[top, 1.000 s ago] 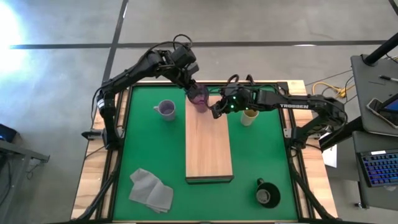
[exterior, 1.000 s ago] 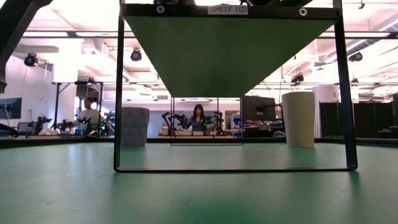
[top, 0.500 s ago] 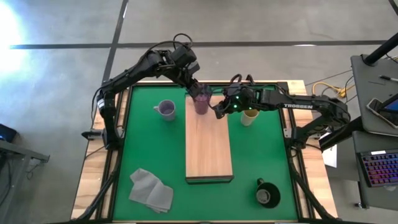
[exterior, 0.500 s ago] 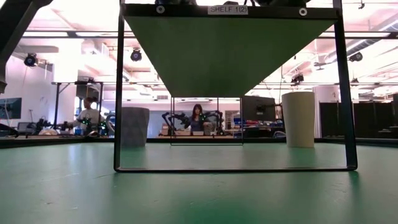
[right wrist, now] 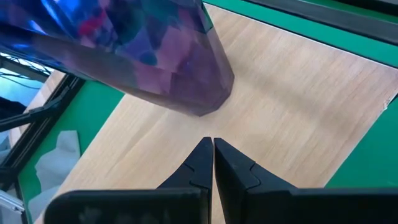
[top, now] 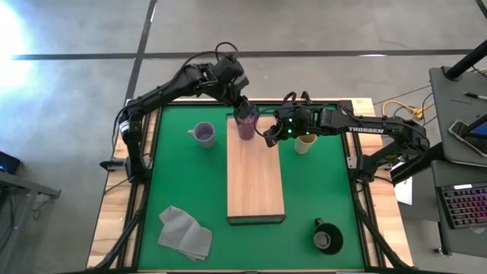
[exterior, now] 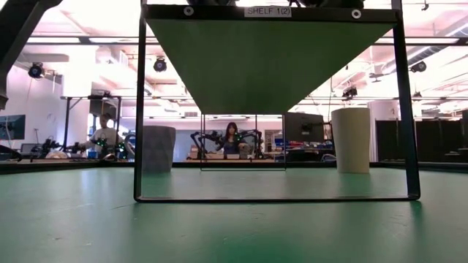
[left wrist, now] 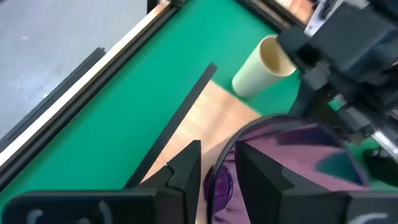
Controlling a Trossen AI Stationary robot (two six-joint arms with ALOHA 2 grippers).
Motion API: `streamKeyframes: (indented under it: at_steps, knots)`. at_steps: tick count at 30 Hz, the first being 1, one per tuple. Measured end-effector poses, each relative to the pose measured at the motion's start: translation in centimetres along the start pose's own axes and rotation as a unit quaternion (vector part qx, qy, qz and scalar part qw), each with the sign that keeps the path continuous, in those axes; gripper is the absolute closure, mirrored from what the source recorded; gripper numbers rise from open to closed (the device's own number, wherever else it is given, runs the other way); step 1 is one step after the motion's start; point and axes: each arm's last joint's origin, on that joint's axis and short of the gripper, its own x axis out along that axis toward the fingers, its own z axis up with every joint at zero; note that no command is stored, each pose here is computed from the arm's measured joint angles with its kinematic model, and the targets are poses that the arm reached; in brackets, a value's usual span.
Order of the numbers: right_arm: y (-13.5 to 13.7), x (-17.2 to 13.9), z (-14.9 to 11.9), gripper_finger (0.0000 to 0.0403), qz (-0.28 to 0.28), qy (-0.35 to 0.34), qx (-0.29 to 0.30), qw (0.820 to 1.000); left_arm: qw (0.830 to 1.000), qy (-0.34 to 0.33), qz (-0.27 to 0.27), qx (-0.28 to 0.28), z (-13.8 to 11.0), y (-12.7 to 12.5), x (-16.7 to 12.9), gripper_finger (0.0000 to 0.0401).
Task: Stack small to large cups/mugs on shelf
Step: Put the violet cup on the shelf
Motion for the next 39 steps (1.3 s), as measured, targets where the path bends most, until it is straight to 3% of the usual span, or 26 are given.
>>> streamKeyframes:
  at_steps: [13, 25, 31, 35, 39]
  knots:
    - [0.0, 0.0, 0.0, 0.0394, 0.000, -0.001, 0.003, 1.000, 1.000, -0.007, -0.003, 0.000, 0.1, 0.0, -0.4, 0.0317]
    - [0.4, -0.3, 0.3, 0.0394, 0.017, -0.013, -0.001, 1.000, 0.999, -0.040, -0.009, 0.004, -1.1, -0.5, -7.0, 0.0317]
    - [1.0, -0.5, 0.5, 0.0394, 0.036, -0.028, 0.000, 0.999, 0.999, 0.021, 0.041, 0.003, -3.8, -0.3, -9.8, 0.0317]
    - [1.2, -0.6, 0.6, 0.0394, 0.043, -0.034, -0.001, 0.999, 0.998, 0.039, 0.041, 0.005, -4.9, -1.0, -9.5, 0.0317]
    - [1.2, -0.6, 0.6, 0.0394, 0.041, -0.037, 0.000, 0.998, 0.997, 0.065, 0.036, 0.005, -6.0, -1.6, -7.2, 0.0317]
